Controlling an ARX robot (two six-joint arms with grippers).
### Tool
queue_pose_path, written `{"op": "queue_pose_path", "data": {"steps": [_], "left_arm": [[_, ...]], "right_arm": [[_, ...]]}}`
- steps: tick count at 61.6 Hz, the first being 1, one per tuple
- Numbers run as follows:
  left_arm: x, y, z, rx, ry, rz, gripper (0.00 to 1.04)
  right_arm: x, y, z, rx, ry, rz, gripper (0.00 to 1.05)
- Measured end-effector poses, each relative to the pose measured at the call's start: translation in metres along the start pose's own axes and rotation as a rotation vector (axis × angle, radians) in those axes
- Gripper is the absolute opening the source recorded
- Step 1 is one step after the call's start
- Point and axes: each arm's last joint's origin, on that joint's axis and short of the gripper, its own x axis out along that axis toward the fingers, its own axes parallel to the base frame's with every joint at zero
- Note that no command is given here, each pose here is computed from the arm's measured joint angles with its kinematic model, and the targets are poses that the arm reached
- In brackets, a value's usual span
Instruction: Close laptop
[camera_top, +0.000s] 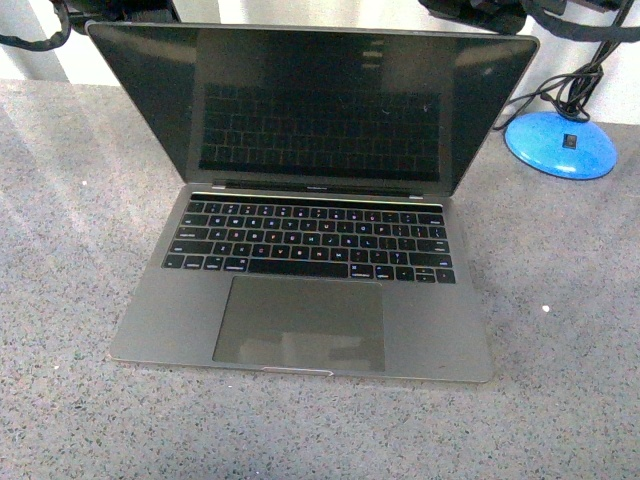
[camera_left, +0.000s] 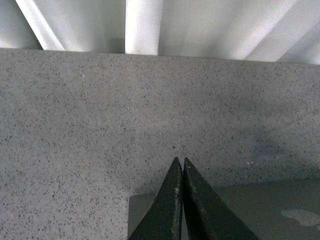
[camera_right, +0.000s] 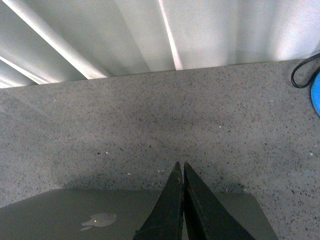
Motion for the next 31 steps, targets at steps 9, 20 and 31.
{"op": "queue_pose_path", "data": {"steps": [9,20,31], "left_arm": [[-0.001,0.002,-0.005,-0.004,0.018,-0.006,0.04],[-0.002,0.007,-0.014,-0.019,0.054,-0.006,0.04],[-0.008,0.008,-0.018,-0.04,0.062,-0.015,0.04]], "right_arm": [[-0.004,-0.004,-0.006,0.019,0.025,-0.03,0.01],[-0.006,-0.012,-0.021,0.057,0.067,-0.065,0.01],[-0.006,-0.015,-0.032,0.102,0.093,-0.071,0.01]]}}
